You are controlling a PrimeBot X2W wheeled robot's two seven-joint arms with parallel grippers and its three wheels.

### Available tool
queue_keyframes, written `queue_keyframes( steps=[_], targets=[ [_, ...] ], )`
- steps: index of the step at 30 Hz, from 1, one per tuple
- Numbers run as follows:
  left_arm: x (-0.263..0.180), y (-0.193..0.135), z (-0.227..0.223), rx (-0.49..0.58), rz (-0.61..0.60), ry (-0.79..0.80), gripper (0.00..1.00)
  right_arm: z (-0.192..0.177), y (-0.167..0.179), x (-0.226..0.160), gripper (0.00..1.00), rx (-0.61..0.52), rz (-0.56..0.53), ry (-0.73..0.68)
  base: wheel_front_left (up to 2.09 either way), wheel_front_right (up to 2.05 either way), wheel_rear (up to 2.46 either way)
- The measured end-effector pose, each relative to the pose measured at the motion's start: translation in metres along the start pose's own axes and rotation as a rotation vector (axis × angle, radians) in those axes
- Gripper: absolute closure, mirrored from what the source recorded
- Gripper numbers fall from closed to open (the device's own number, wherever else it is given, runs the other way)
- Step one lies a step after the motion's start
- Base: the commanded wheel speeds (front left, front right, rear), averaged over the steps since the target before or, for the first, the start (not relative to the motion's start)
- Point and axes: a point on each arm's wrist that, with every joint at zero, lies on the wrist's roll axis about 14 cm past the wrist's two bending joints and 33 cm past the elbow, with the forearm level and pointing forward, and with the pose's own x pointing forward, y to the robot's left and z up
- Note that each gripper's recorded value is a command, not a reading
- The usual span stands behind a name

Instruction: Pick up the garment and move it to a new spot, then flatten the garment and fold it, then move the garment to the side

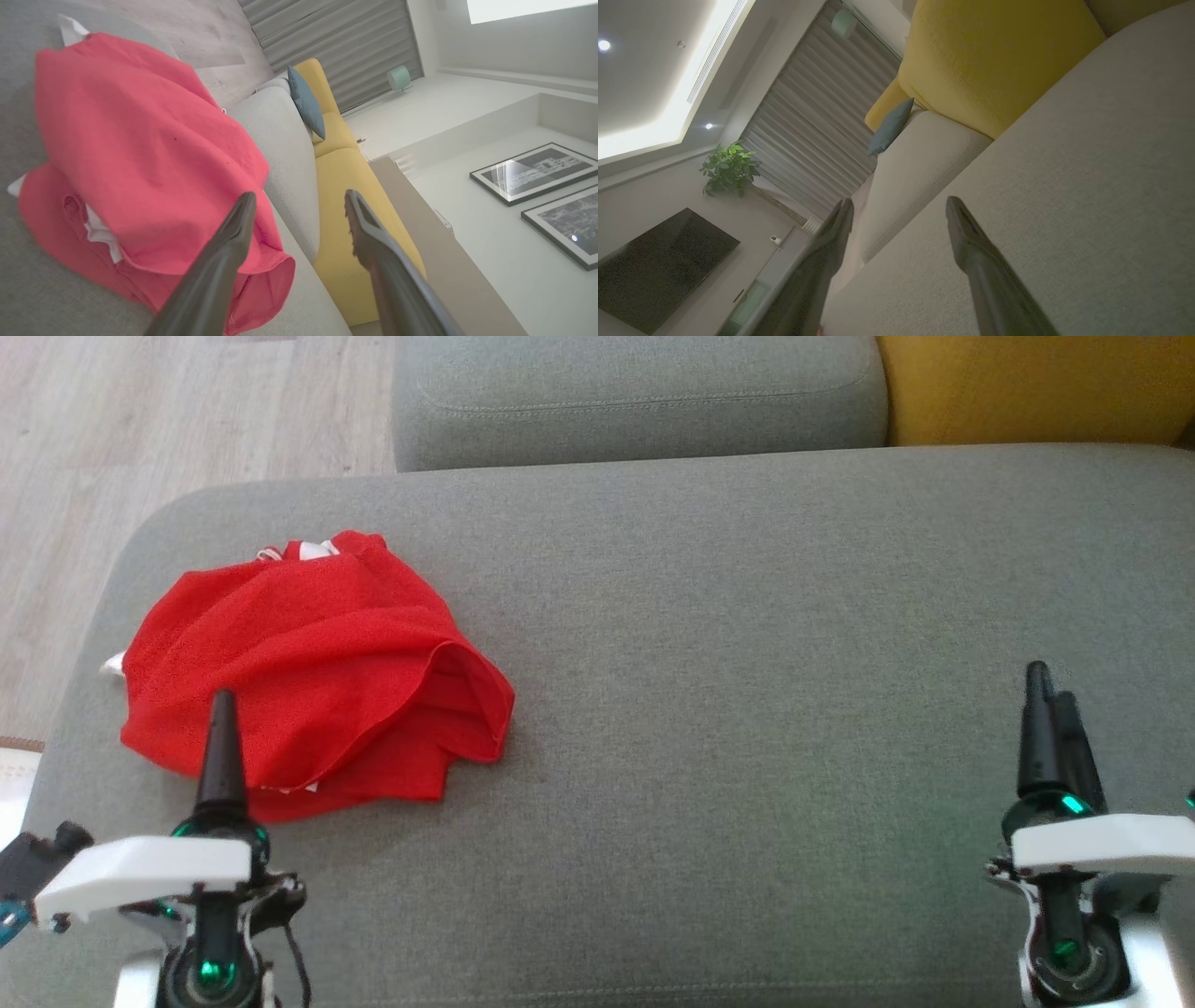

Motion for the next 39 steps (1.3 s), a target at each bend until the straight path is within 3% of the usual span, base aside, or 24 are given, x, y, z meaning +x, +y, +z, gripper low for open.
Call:
queue_keyframes(
  steps=[20,39],
  targets=[
    [-0.003,-0.032,-0.024,0.342,-0.1,0.02,0.0,-0.005,0.022,0.0,0.0,-0.306,0.078,-0.007,0.0,0.0,0.0],
    [-0.014,-0.047,-0.061,0.773,-0.202,0.055,0.0,-0.016,0.034,-0.003,0.0,-0.575,0.14,-0.005,0.0,0.0,0.0]
  ],
)
